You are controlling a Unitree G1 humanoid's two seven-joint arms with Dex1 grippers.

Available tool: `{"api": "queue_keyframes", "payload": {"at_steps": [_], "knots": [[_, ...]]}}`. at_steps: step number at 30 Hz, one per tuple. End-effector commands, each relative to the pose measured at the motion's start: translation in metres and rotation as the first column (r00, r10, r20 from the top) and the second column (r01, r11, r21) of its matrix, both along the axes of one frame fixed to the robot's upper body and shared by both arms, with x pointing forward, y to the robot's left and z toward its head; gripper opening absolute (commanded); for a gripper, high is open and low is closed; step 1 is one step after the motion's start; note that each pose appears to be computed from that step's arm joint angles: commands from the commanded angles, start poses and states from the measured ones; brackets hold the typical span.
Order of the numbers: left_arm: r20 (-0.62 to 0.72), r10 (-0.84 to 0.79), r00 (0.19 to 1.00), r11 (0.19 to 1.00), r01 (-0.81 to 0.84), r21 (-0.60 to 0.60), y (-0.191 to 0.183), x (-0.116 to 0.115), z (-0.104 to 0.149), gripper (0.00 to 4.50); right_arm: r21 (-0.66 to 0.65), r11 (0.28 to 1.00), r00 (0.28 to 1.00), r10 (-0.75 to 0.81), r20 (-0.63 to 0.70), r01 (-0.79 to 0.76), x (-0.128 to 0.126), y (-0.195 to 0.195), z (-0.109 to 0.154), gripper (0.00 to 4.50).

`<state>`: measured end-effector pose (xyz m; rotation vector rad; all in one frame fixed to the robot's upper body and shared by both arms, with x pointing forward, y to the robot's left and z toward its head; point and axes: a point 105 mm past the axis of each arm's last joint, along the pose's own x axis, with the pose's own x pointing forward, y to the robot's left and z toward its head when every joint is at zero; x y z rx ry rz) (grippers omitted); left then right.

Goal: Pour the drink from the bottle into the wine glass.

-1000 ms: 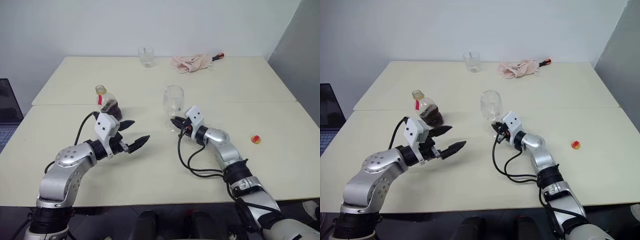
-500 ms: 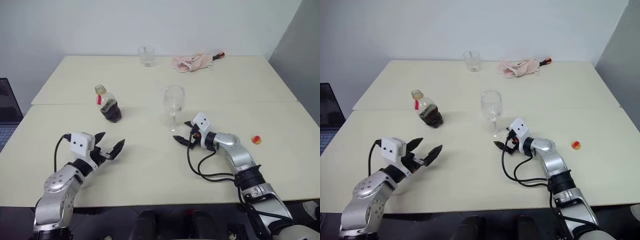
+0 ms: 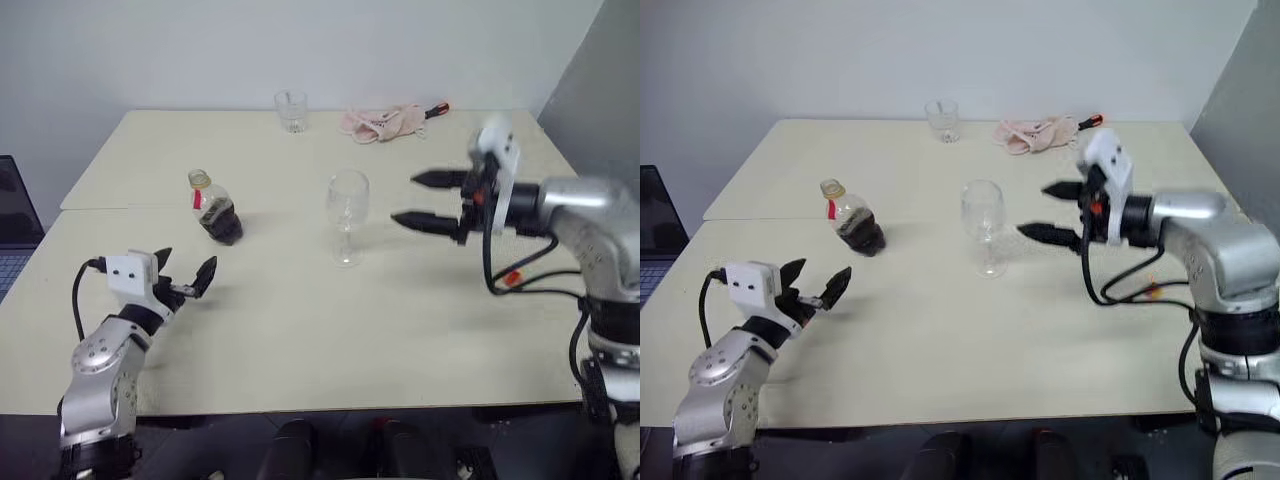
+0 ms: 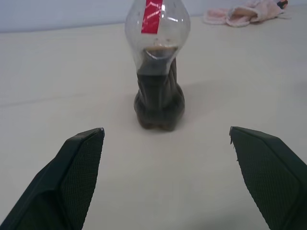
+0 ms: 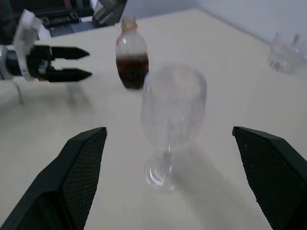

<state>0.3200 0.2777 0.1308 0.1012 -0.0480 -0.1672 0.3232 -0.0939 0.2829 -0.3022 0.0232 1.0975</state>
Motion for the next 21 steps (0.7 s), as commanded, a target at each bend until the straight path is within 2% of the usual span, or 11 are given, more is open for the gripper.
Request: {"api": "queue_keyframes", "payload": {"at_steps": [1,5,21], "knots": [[0.039,-0.022,0.999,0.999,0.02,0.045,0.001,0.006,0.013,4.5,-0.011,0.998,0.998,0.059,0.02,-0.059,-0.006,0.018,0.007,4.47],[0.053,-0.03,0.998,0.997,0.027,0.069,0.002,0.013,0.02,4.5,-0.011,0.996,0.995,0.093,0.025,-0.093,-0.009,0.025,0.01,4.47],[0.013,-0.094,0.995,0.991,0.093,0.095,-0.003,0.053,0.014,4.5,-0.062,0.992,0.993,0.111,0.036,-0.108,-0.012,0.031,0.002,4.47]]}}
